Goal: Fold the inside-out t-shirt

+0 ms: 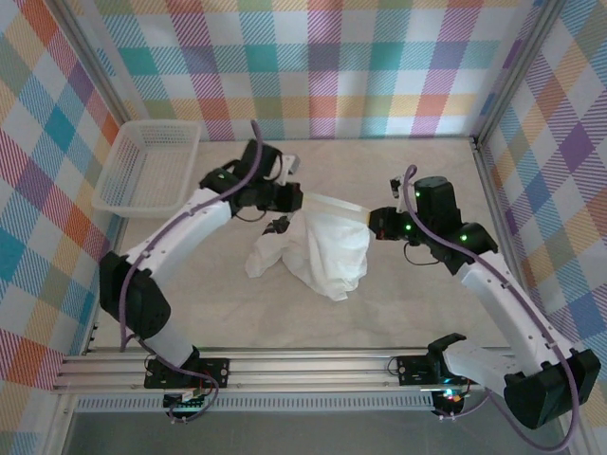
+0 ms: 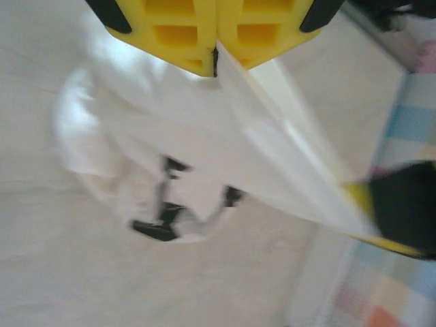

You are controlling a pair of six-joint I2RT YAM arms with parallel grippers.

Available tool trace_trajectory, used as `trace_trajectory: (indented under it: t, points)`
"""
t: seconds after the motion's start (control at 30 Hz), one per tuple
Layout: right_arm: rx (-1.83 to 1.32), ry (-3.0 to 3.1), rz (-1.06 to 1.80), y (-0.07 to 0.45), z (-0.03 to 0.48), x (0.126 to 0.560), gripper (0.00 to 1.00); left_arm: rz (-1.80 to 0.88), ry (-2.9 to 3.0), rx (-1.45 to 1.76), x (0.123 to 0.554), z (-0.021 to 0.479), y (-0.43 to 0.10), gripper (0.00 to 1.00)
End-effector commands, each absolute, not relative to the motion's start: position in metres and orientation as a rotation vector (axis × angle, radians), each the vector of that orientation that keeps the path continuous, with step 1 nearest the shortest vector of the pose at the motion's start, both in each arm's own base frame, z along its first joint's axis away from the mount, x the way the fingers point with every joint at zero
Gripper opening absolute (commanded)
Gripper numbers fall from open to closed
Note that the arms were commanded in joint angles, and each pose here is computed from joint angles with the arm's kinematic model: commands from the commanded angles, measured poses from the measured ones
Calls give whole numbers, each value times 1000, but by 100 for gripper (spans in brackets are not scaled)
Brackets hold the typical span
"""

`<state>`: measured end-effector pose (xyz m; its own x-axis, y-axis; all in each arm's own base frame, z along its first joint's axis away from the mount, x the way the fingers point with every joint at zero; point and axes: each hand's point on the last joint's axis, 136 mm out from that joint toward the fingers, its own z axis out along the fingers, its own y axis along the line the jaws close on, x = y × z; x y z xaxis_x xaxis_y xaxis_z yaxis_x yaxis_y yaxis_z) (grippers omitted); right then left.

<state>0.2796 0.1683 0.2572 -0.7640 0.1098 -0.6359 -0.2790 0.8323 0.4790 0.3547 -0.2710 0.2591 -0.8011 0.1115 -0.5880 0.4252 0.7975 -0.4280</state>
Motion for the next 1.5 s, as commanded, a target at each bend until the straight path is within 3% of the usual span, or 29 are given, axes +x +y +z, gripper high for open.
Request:
trace_trajectory:
  t: [0.0,0.17,0.3,0.37,0.43,0.47,0.53,0.63,0.7,0.83,0.93,1.03,1.3,1.4,1.47]
  points:
    - [-155,2418,404,128,246,279,0,-905,2320,486,331,323,-271,0]
    - [-322,2116,703,172,340,285,0,-1199,2128,617,311,380,-307,0]
    - [-98,1943,514,128,403,295,4,-1312,1977,791,277,411,-351,0]
    - [121,1871,356,84,413,291,16,-1338,1972,940,246,398,-381,0]
    - [336,1796,222,40,411,276,53,-1348,2016,1073,216,368,-413,0]
    - [384,1769,192,28,409,267,62,-1340,2038,1111,205,355,-423,0]
    - [440,1730,172,13,404,251,70,-1338,2025,1237,176,336,-442,18]
    - [469,1728,178,8,396,243,72,-1239,1898,1326,163,342,-442,42]
    - [441,1770,175,14,388,249,74,-1106,1854,1251,182,354,-428,50]
    - [156,2022,265,73,345,284,77,-852,2000,845,263,351,-371,55]
    - [-27,2297,447,130,289,301,77,-697,2346,399,325,292,-302,55]
    - [-85,2518,581,165,229,312,75,-685,2606,107,348,226,-260,55]
    - [-73,2765,602,193,116,349,82,-670,2803,97,376,127,-263,79]
    - [-85,2815,616,202,95,361,74,-664,2893,105,380,88,-271,78]
    - [-102,2811,625,207,92,369,61,-682,2920,102,382,73,-276,67]
